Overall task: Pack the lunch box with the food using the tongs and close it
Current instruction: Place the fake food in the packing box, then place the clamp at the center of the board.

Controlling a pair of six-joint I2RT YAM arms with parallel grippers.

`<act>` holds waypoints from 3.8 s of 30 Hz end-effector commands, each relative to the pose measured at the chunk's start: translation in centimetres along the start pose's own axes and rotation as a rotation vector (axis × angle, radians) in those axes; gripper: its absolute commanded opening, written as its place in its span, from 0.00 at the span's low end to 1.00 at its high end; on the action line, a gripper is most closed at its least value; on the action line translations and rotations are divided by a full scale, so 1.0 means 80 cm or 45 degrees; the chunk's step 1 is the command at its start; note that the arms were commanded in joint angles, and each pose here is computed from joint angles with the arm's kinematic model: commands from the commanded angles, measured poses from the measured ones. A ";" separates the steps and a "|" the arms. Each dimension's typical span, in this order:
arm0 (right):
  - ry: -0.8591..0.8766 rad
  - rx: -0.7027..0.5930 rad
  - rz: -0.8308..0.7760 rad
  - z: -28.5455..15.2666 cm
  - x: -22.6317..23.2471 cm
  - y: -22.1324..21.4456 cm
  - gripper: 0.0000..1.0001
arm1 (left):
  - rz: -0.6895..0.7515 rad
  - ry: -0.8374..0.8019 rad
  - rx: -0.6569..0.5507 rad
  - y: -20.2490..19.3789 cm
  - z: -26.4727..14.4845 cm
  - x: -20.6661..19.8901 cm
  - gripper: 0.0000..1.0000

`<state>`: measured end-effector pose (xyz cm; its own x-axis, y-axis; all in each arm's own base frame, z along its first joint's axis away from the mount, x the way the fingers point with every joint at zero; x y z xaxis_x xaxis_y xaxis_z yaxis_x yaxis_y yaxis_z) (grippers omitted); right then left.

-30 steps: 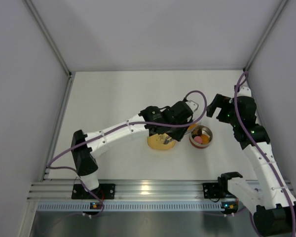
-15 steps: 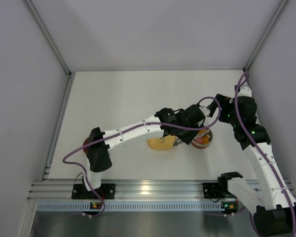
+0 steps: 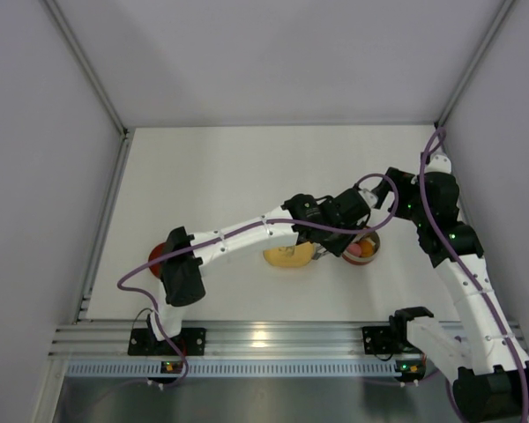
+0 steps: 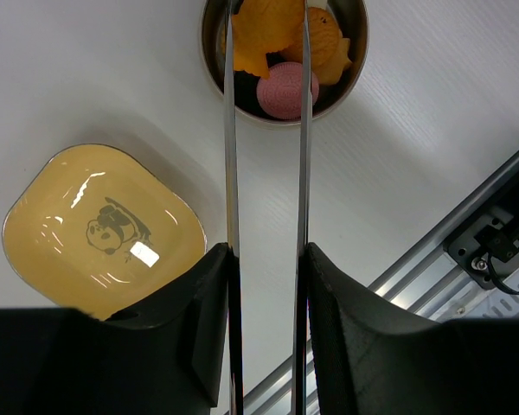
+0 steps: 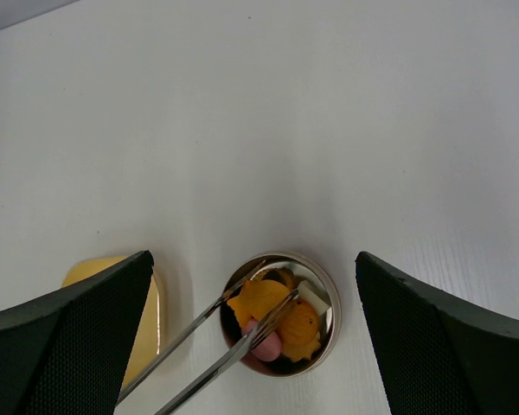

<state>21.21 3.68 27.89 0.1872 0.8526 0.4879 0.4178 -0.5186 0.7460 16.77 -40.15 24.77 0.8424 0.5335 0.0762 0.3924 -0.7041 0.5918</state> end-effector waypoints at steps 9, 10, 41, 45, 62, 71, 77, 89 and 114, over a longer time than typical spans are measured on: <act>0.058 -0.048 -0.014 -0.014 0.011 0.016 0.99 | -0.006 0.042 -0.113 0.025 0.000 0.002 0.44; 0.061 -0.050 -0.014 -0.015 0.011 0.016 0.99 | -0.005 0.042 -0.113 0.025 0.000 0.002 0.44; 0.055 -0.055 -0.015 -0.015 0.010 0.015 0.99 | -0.003 0.024 -0.139 0.028 -0.005 0.002 0.51; 0.052 -0.054 -0.015 -0.015 0.009 0.015 0.99 | -0.002 0.016 -0.146 0.030 -0.005 0.001 0.51; 0.052 -0.054 -0.015 -0.015 0.009 0.015 1.00 | 0.001 -0.025 -0.095 0.013 -0.013 0.000 0.46; 0.051 -0.053 -0.016 -0.014 0.010 0.015 1.00 | -0.009 -0.075 -0.100 0.005 -0.031 -0.001 0.43; 0.054 -0.053 -0.014 -0.014 0.010 0.016 0.99 | -0.014 -0.128 -0.087 -0.001 -0.032 -0.006 0.42; 0.049 -0.049 -0.016 -0.013 0.009 0.014 0.99 | 0.023 -0.190 -0.128 0.002 -0.052 -0.014 0.42; 0.068 -0.046 -0.016 -0.014 0.012 0.016 0.99 | -0.588 0.462 -0.206 -0.056 -0.088 0.207 0.45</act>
<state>21.01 3.75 27.98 0.1705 0.8562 0.4877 0.4240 -0.5105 0.7480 25.01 -26.93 28.23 0.4957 0.8668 0.0547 0.6140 -0.3942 0.6838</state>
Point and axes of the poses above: each gripper's point midway between its finger pads, its own z axis out along the fingers, its own x axis along the line the jaws close on, y = z × x, the point moved 9 cm from there along -z, back along the fingers, and after that the axes turned 14 degrees about z, right-handed, at the moved point
